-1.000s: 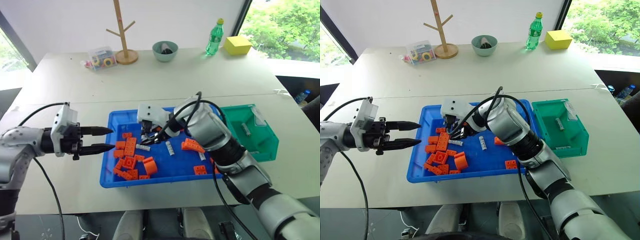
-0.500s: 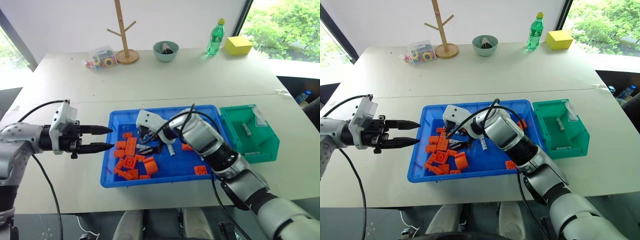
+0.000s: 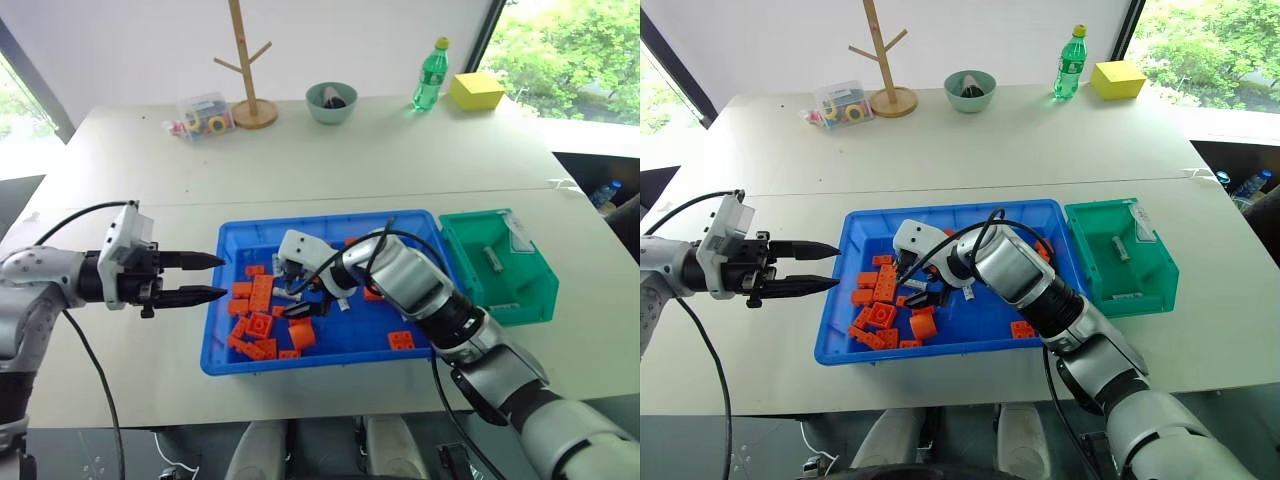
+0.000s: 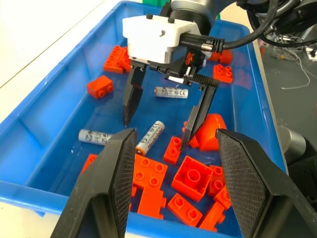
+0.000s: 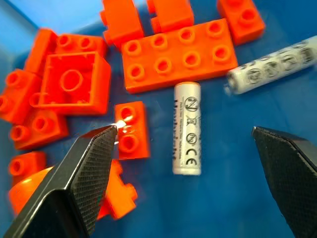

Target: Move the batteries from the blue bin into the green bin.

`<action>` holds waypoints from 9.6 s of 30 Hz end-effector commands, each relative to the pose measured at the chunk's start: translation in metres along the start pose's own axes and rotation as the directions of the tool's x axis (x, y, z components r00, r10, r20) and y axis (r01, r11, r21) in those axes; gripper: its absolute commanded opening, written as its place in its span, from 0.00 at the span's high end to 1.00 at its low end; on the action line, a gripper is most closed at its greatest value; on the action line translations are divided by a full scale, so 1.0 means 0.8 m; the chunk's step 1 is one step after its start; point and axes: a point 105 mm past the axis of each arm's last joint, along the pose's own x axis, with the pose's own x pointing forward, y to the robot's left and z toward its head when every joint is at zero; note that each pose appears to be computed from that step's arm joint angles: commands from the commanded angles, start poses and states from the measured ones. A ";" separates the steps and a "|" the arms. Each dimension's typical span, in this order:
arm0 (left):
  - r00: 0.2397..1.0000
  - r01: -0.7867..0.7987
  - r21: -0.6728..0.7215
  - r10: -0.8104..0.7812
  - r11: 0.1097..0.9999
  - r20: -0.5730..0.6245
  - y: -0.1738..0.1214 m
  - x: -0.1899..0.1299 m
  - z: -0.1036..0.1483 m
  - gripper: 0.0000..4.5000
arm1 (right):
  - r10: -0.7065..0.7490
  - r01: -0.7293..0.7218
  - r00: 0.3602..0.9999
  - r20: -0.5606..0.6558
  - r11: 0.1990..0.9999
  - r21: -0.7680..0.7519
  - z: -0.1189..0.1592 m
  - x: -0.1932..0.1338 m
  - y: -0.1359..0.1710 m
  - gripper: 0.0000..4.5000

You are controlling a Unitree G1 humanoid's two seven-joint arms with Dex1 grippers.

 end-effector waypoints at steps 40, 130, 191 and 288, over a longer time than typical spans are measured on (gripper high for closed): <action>1.000 -0.005 0.062 0.005 0.998 0.000 0.007 -0.003 0.012 0.41 | -0.015 0.015 0.999 0.029 1.000 -0.010 0.005 0.006 -0.012 0.49; 0.997 -0.074 0.078 0.074 0.994 -0.010 0.021 -0.026 0.008 0.00 | -0.319 0.240 0.947 0.025 0.759 0.605 0.072 0.004 -0.057 0.10; 0.996 0.063 0.076 -0.068 0.995 0.059 0.020 0.010 0.031 0.00 | -0.617 0.544 0.776 0.126 0.758 0.360 -0.069 -0.293 -0.064 0.21; 0.988 0.138 0.133 -0.145 0.981 0.048 0.035 0.031 0.043 0.00 | -0.468 0.391 0.883 -0.038 0.688 0.612 -0.146 -0.196 0.014 0.25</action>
